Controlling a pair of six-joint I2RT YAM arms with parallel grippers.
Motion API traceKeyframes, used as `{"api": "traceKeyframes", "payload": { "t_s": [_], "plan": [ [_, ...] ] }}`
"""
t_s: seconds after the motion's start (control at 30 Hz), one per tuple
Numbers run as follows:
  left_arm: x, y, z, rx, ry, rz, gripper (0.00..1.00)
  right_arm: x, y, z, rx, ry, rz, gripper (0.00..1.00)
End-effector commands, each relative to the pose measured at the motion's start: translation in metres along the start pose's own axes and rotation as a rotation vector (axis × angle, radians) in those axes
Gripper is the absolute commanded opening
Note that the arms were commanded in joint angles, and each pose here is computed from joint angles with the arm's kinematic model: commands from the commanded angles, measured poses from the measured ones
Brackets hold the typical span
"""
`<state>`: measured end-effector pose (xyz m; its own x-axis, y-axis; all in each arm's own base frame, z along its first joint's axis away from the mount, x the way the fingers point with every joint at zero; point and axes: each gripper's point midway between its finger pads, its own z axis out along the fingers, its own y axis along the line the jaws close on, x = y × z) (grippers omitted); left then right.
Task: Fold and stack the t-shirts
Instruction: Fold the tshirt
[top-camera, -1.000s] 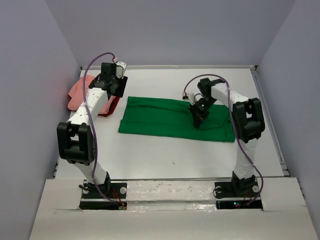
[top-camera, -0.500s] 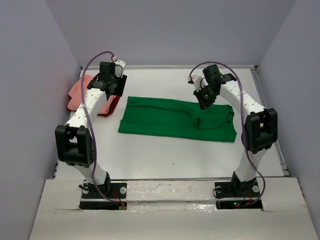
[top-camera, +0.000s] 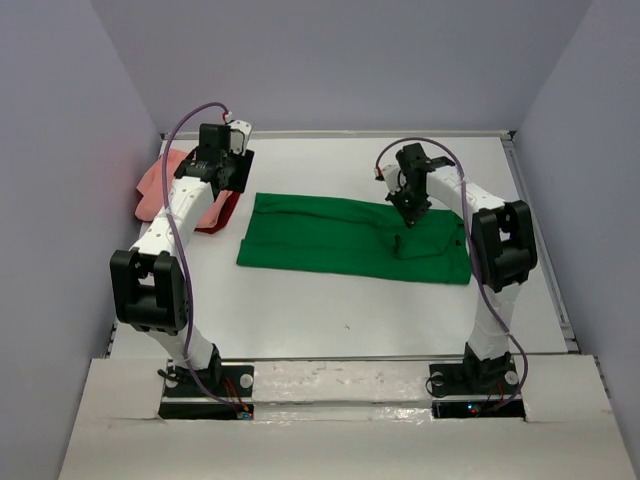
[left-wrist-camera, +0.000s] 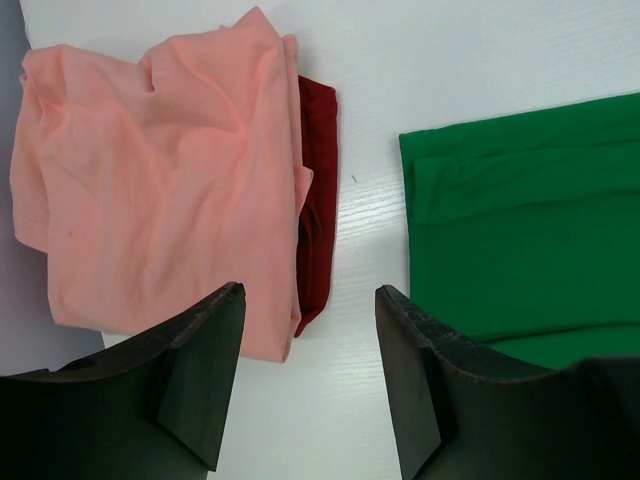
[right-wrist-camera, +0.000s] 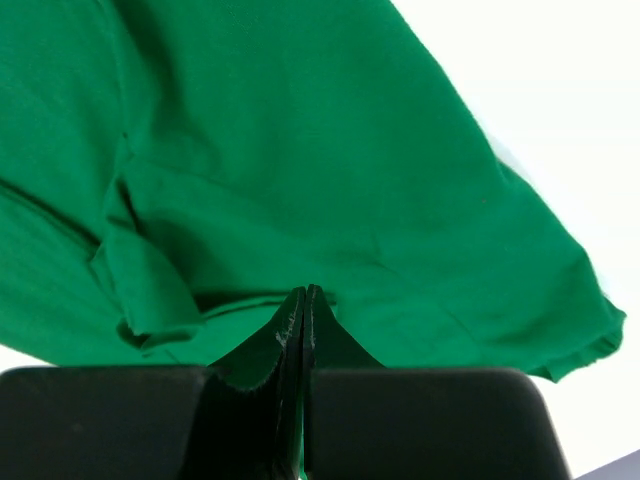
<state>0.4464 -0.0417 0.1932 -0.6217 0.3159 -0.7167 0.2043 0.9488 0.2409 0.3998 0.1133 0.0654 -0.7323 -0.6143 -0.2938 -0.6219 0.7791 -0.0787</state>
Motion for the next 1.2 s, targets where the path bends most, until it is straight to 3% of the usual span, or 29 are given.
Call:
{"api": "traceKeyframes", "payload": {
  "t_s": [0.0,0.4,0.63,0.93,1.17],
  "plan": [
    [-0.021,0.005,-0.018,-0.008,-0.071,0.007,0.66,-0.006,0.0,0.007,0.013,-0.013,0.002,0.0],
    [-0.022,0.004,-0.022,-0.004,-0.078,0.009,0.66,0.007,0.072,-0.016,-0.347,0.002,-0.07,0.0],
    [-0.021,0.006,-0.028,-0.016,-0.099,0.015,0.67,0.028,0.114,-0.021,-0.505,0.09,-0.103,0.0],
    [-0.021,0.009,-0.037,-0.029,-0.133,0.02,0.7,0.044,0.125,-0.004,-0.506,0.176,-0.112,0.0],
    [-0.027,0.01,-0.045,-0.026,-0.154,0.015,0.71,0.006,0.104,-0.049,-0.38,0.001,-0.153,0.0]
  ]
}}
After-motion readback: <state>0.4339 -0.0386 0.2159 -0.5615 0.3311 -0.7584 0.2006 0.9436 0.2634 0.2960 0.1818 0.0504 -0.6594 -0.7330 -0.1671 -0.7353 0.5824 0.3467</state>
